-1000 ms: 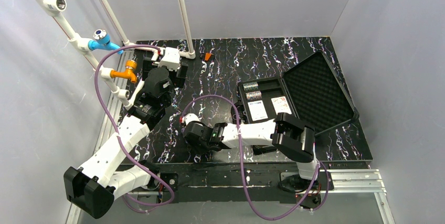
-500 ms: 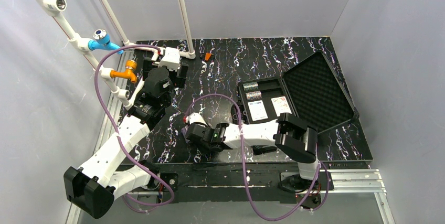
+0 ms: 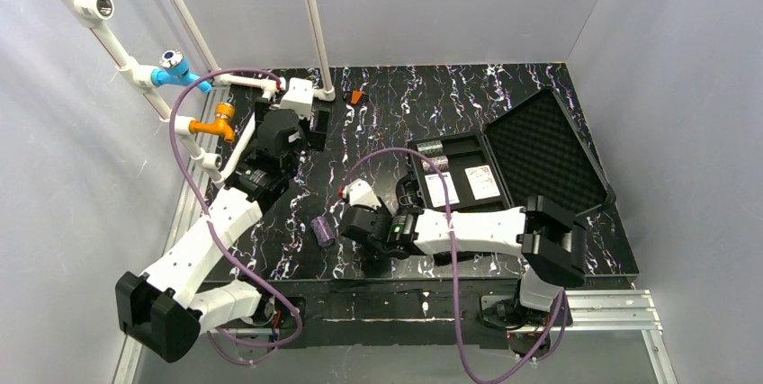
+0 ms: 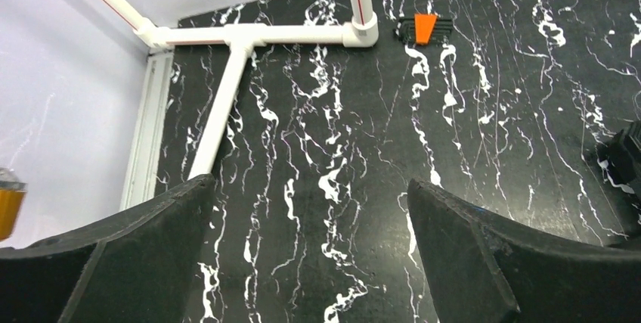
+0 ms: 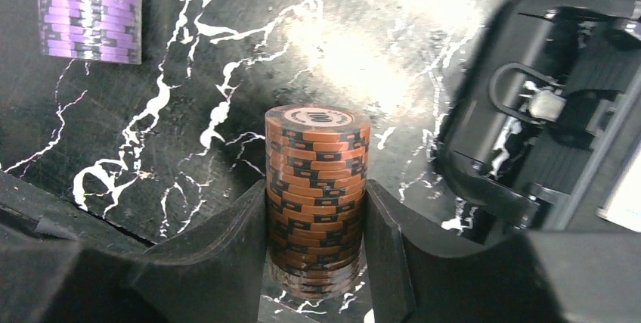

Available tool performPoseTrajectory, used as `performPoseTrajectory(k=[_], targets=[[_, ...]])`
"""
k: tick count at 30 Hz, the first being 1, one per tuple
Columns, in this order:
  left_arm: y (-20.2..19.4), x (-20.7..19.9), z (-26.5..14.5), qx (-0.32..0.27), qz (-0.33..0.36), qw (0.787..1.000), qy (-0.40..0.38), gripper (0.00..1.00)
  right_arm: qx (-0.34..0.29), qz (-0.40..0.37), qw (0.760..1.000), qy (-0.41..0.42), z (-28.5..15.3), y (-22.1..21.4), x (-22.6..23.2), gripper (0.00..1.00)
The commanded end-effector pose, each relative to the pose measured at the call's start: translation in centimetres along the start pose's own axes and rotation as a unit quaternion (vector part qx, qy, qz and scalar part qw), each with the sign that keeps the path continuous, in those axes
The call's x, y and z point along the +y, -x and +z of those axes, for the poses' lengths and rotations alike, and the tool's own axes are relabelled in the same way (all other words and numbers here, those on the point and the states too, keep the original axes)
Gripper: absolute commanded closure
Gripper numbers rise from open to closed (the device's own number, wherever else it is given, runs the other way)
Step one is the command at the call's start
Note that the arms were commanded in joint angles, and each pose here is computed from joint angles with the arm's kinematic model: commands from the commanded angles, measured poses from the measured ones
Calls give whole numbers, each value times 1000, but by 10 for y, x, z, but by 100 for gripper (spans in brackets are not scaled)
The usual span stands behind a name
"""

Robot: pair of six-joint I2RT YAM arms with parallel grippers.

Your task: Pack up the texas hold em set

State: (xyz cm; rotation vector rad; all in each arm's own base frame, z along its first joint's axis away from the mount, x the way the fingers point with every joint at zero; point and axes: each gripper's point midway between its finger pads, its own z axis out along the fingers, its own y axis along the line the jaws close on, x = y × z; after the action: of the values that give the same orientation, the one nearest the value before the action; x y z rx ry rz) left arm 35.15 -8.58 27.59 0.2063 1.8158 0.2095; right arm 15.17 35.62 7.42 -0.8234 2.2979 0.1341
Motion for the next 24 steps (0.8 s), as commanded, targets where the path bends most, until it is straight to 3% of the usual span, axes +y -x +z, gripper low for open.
performPoseTrajectory(k=[1,11,15,24], targets=[[3,-10,-4,31,-34,999,-17,1,-61,42,996,-42,-21,29,-34,99],[-45,-32,-35,146,-88,983,-74,4,-86,110,988,-60,-29,38,-94,99],[-72,-45,-51,202,-118,967,-100,11,-102,125,984,-70,-37,45,-113,99],[-127,-63,-84,322,-185,923,-100,16,-139,149,975,-93,-57,58,-143,99]])
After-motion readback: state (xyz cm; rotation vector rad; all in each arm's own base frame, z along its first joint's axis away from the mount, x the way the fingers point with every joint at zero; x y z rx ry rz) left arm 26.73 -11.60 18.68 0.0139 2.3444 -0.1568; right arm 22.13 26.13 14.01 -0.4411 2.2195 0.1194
